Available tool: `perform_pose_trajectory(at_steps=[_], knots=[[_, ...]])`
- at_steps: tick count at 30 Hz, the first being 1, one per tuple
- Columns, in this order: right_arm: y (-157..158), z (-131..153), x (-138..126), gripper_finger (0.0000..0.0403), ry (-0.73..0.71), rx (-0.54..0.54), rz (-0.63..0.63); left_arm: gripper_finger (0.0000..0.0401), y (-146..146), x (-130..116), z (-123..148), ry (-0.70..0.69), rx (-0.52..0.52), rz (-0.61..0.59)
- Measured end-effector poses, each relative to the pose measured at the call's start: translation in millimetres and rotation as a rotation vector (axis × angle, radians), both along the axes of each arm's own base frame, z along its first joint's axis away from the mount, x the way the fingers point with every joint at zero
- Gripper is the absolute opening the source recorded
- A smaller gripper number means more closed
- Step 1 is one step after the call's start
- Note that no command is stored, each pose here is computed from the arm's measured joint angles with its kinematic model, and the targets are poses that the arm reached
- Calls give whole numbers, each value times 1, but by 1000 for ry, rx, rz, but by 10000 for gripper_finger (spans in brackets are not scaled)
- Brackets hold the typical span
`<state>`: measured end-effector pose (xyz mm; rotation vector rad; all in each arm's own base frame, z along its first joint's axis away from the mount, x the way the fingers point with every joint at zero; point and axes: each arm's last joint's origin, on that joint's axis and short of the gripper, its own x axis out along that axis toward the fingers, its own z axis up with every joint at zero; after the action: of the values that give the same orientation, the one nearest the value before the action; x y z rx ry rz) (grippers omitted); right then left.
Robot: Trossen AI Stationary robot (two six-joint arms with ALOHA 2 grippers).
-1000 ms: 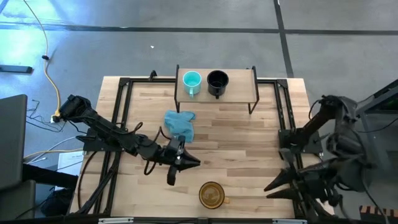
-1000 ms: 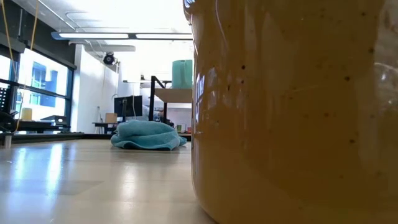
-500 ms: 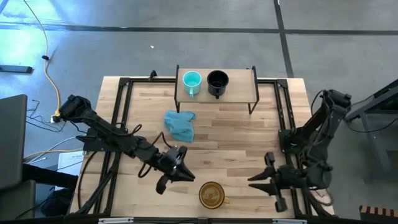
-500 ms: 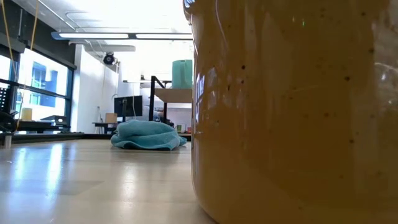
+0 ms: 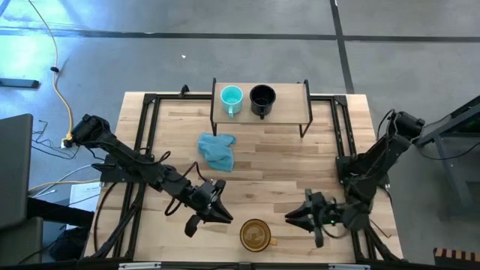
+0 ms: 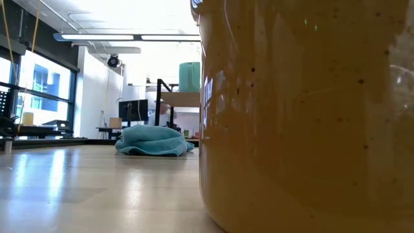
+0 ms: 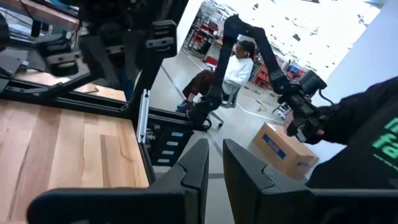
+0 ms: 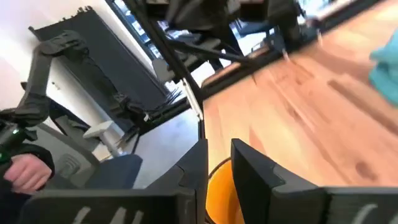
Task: Stack small to large cups/mugs on shelf
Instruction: Put the yellow mug on the shelf
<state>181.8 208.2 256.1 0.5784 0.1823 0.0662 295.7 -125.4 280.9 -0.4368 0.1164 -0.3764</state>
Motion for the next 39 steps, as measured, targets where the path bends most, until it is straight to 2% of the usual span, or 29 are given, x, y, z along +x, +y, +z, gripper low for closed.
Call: perform_pose_trajectory(at_steps=[9, 18, 24, 30, 39], knots=[[-11, -21, 32, 60, 117, 15, 148, 37, 0, -1, -11, 115, 22, -2], [-15, -40, 38, 60, 264, 14, 195, 37, 0, -7, -33, 349, 58, 15], [-16, -42, 38, 60, 293, 20, 203, 37, -12, -11, -40, 383, 79, -35], [-19, -46, 41, 60, 332, 67, 186, 37, -17, -3, -59, 458, 54, -16], [-4, -73, 59, 60, 349, 180, 244, 37, -19, 1, -72, 504, 49, -7]])
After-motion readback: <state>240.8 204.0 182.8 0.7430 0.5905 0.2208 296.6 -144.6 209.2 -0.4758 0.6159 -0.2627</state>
